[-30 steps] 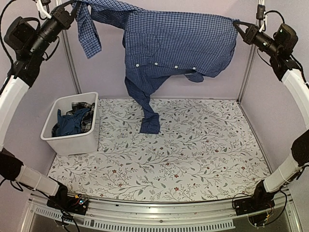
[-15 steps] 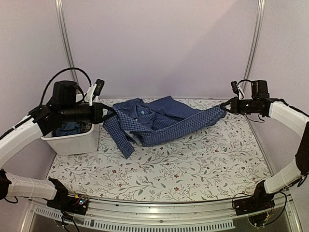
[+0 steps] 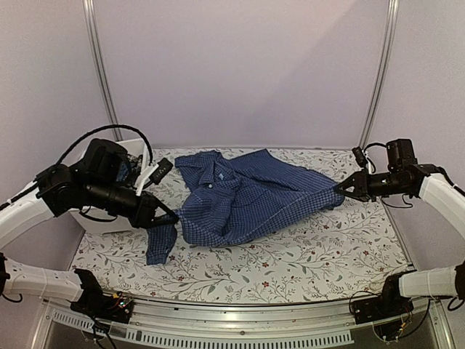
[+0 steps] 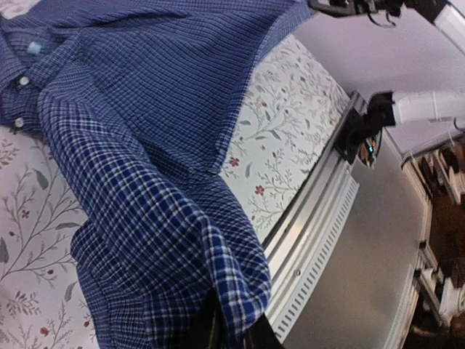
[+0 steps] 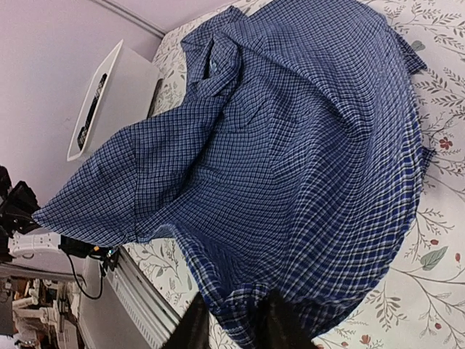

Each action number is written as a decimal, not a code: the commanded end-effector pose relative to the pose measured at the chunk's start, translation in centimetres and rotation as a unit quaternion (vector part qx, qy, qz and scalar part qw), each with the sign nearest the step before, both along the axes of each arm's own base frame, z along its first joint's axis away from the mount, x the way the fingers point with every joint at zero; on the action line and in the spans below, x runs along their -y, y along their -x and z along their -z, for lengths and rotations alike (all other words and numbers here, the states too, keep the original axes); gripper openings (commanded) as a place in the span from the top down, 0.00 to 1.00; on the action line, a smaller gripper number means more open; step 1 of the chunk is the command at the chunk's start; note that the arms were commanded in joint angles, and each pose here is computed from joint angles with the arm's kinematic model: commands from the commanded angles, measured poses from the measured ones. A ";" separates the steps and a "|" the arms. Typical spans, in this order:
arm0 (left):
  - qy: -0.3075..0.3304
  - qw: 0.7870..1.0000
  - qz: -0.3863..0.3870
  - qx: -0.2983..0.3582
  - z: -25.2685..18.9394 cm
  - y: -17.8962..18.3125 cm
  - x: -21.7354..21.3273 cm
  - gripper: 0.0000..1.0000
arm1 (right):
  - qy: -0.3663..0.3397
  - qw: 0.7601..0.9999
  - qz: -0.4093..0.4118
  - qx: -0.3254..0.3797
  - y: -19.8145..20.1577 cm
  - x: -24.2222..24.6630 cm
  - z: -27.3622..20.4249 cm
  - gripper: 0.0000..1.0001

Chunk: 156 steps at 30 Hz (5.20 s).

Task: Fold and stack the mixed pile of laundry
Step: Flatten out the crumpled shirt at the center of the board, then smooth out the flattened shirt at the center of the board, then move the flattened shirt to the center of the board.

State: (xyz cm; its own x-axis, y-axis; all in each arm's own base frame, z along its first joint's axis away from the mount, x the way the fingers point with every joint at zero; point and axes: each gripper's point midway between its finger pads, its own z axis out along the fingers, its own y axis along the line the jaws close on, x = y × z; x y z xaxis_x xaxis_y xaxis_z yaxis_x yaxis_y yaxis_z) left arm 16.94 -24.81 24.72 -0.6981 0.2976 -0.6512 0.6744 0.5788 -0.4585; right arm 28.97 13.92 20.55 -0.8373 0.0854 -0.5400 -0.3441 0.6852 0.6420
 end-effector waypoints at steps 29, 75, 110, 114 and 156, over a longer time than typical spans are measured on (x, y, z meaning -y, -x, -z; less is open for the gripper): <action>-0.177 0.973 -0.131 -0.074 15.8 -23.5 10.0 0.17 | 0.066 0.994 -0.084 -0.025 -22.8 -9.4 11.2 0.28; -0.222 0.954 -0.192 -0.053 13.2 -20.4 2.4 0.31 | 0.176 0.969 0.097 -0.146 -13.2 0.6 13.1 0.29; -0.307 0.872 -0.375 -0.069 14.5 -27.3 -7.7 0.34 | 0.312 0.931 0.124 -0.141 -26.5 7.6 21.5 0.34; -0.243 0.915 -0.320 -0.033 11.8 -27.7 -3.5 0.30 | 0.293 0.938 0.158 -0.100 -30.6 9.7 19.9 0.35; -0.240 0.919 -0.277 -0.143 25.0 -31.0 -1.6 0.38 | 0.313 0.928 0.096 -0.175 -25.1 5.4 23.0 0.46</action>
State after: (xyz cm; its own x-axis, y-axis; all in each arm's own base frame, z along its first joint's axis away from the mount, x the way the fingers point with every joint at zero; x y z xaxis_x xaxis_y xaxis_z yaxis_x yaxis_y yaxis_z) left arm 44.91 -23.62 1.48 -0.9442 0.1210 -0.3063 0.1692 0.9762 -0.1359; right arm 51.68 12.07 1.87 -0.9611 0.0110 -0.2761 -0.0596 0.9674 0.2460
